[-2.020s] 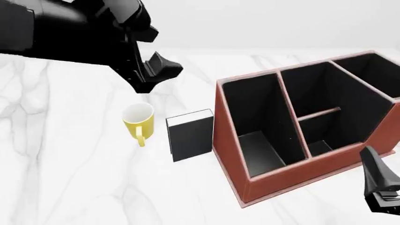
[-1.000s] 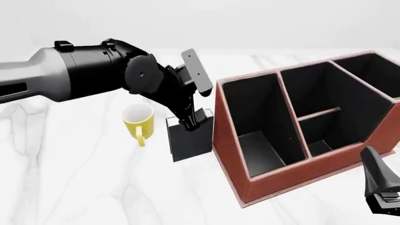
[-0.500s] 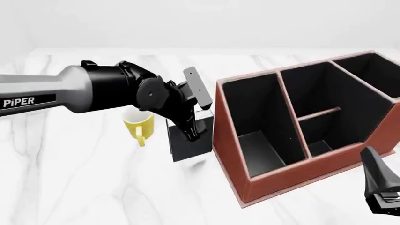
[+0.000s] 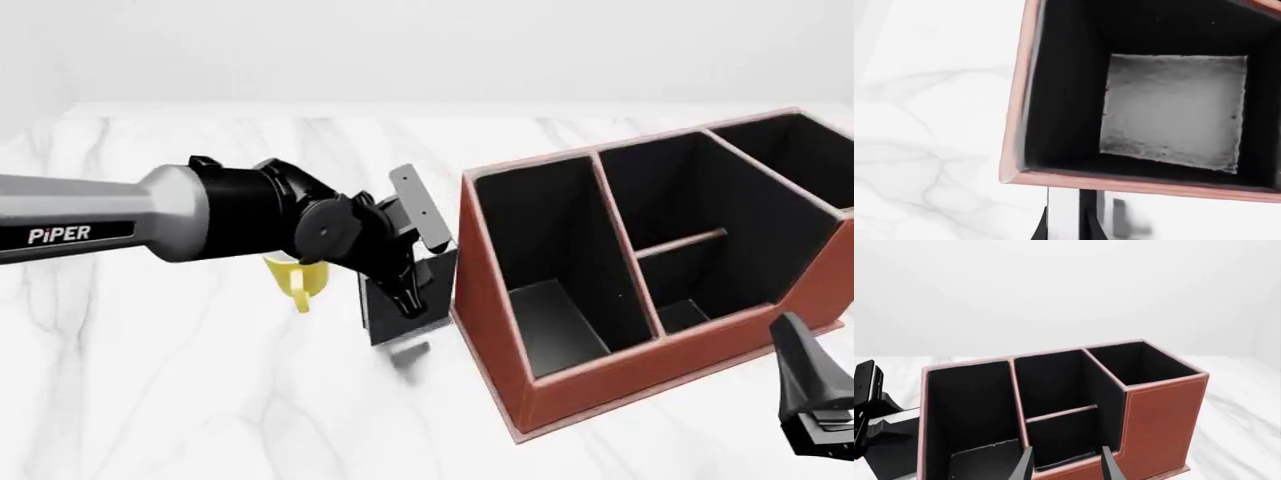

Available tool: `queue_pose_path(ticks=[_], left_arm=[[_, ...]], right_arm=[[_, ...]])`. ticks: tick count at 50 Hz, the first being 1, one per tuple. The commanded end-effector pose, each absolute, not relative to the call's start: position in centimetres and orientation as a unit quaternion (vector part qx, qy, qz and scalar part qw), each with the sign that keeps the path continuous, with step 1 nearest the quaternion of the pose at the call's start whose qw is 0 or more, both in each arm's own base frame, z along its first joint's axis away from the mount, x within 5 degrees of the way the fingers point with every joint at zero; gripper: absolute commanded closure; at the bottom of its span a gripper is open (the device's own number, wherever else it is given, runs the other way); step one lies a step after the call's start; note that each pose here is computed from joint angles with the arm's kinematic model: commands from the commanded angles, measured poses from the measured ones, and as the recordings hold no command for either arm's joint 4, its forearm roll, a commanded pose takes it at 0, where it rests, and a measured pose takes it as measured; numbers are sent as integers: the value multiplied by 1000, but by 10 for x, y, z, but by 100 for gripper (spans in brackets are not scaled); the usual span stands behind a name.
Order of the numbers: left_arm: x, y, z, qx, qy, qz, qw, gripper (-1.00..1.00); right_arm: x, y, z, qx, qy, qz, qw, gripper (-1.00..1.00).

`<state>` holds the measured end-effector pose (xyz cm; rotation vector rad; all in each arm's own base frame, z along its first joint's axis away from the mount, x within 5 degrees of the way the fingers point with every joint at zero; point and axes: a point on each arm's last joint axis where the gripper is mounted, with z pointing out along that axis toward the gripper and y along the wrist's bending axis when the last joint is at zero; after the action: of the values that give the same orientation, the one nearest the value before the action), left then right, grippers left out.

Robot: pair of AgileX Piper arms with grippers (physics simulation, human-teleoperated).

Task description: Pick up the book and place it in the back compartment of the caddy.

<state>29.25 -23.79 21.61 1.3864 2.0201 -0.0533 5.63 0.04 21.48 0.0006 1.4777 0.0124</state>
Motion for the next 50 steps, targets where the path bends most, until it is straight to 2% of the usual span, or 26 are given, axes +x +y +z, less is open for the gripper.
queue_pose_path(ticks=[1, 6, 12, 16, 26, 39, 42, 46, 50], left_arm=[[286, -232, 211, 510, 795, -37, 326, 100], [253, -241, 231, 483, 808, -74, 330, 100], [244, -229, 239, 476, 811, -75, 331, 100], [216, -222, 252, 484, 808, -87, 326, 100], [189, -214, 281, 505, 798, -92, 317, 100], [156, -225, 375, 554, 757, -113, 327, 100], [163, -226, 382, 566, 756, -98, 313, 100], [154, -237, 421, 578, 741, -112, 325, 100], [161, -237, 437, 595, 731, -95, 319, 100]], right_arm=[[56, 0, 215, 1, 673, 5, 739, -100], [56, 0, 215, 0, 673, 4, 739, -100], [56, 0, 215, -1, 672, 4, 740, -100], [56, 0, 215, -2, 671, 4, 741, -100], [56, 0, 216, -2, 671, 4, 741, -100], [56, 0, 216, -2, 671, 3, 742, -100], [56, 0, 216, -2, 671, 4, 742, -100], [56, 1, 216, -3, 671, 4, 742, -100], [56, 0, 216, -2, 671, 4, 742, -100]])
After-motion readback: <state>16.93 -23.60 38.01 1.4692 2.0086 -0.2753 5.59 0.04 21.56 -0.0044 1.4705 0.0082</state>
